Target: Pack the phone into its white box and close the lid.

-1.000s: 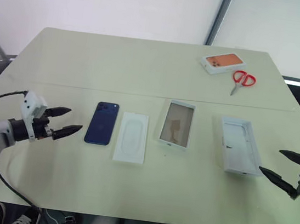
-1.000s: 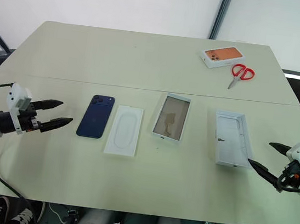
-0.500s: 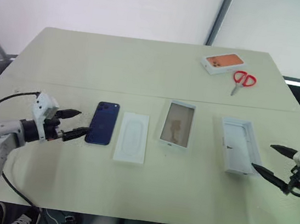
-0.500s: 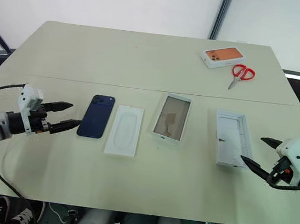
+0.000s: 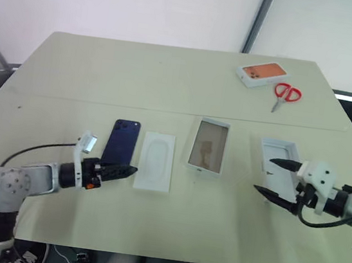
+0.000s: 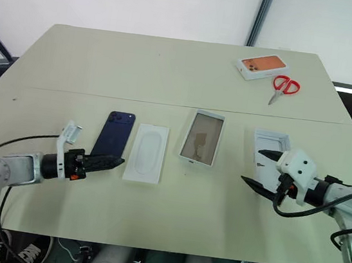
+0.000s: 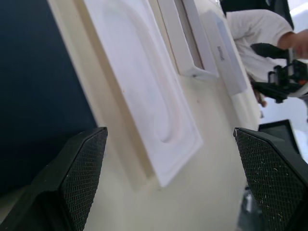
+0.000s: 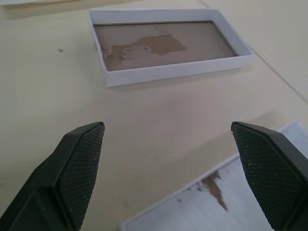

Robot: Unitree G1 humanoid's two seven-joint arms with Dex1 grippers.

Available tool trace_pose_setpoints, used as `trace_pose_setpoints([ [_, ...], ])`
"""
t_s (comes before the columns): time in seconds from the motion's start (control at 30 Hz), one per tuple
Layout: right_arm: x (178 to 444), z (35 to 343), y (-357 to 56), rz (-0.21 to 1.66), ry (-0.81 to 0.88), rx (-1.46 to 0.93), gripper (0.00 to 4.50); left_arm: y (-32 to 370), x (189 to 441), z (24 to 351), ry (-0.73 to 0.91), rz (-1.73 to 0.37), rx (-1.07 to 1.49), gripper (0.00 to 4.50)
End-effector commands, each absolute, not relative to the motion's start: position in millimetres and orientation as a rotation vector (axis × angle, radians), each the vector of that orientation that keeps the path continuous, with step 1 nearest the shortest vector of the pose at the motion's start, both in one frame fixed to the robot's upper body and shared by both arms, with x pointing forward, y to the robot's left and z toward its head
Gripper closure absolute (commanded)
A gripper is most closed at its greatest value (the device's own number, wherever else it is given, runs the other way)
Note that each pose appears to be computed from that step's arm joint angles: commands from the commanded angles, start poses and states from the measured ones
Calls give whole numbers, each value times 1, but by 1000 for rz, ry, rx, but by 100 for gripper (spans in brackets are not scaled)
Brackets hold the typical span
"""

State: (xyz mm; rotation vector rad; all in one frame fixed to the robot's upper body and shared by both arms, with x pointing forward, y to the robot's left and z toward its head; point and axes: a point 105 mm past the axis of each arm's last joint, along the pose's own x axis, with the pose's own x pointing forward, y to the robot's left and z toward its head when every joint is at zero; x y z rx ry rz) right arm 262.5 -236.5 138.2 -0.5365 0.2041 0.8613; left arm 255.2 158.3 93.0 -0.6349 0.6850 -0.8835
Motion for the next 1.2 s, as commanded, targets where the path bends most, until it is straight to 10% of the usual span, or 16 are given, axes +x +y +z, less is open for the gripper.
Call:
trace_pose_setpoints([
  [0.03,265,149,-230,872,160,-565,9,151,250,94,695,-876,-651,9],
  [0.73,269,145,-217,864,118,-584,9,120,257,74,756,-834,-801,9],
  [0.87,270,143,-222,848,121,-583,0,122,258,75,754,-827,-796,127],
  [1.07,271,145,-230,828,128,-598,0,123,256,73,771,-827,-775,447],
  [1.2,272,145,-230,825,125,-598,0,123,256,71,777,-819,-749,447],
])
